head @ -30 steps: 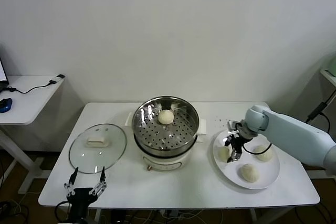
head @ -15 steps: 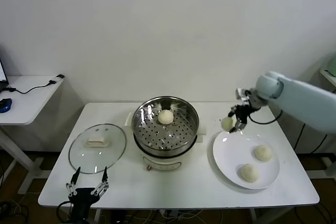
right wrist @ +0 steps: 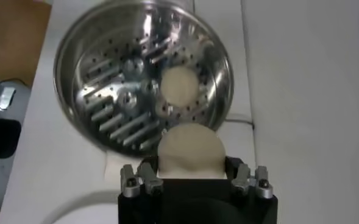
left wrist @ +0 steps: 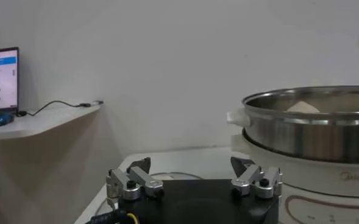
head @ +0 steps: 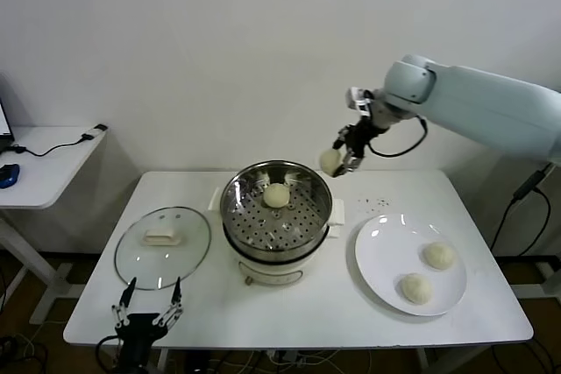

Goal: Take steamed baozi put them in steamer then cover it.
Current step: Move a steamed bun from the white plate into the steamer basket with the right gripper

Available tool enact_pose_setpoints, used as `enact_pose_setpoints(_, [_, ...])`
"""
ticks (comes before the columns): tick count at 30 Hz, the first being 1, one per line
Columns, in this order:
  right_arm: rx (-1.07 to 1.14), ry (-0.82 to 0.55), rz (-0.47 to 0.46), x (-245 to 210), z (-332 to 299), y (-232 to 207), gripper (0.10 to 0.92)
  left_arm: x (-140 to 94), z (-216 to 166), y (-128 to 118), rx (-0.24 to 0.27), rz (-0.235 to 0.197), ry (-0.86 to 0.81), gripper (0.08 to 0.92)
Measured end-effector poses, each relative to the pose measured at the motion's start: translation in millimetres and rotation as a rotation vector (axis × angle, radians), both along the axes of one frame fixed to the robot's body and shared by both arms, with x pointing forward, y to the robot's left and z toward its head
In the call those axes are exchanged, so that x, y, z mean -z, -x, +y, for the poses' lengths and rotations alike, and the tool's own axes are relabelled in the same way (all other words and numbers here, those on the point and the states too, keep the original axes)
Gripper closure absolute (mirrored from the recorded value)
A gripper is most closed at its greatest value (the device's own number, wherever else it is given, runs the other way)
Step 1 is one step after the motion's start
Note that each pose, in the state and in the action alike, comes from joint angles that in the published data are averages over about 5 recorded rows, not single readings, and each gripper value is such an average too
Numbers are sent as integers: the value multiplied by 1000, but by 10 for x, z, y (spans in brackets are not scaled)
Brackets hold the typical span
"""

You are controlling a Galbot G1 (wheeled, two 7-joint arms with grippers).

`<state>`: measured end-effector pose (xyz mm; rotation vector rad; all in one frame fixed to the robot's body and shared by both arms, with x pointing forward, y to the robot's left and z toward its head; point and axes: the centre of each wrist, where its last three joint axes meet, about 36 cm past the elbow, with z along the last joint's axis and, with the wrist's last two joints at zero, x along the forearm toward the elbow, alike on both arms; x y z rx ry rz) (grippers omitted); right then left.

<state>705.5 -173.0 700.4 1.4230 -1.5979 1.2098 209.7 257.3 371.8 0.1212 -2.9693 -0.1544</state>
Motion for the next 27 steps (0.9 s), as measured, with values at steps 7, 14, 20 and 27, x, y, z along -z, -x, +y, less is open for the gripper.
enact_pose_setpoints(7, [-56,20,17,253,701,-7,335,-4,14,-3,0,-4,-2,177])
enact_pose_setpoints(14, [-100,40,49,639,1205,38,335,9,28,-32,-7,-6,0,177])
enact_pose_setpoints(20, [-128,53,82,975,1484,87,335,52,54,-21,-14,2,0,177])
enact_pose_setpoints(27, [-142,64,106,1253,1656,132,325,77,66,-34,-18,5,2,177])
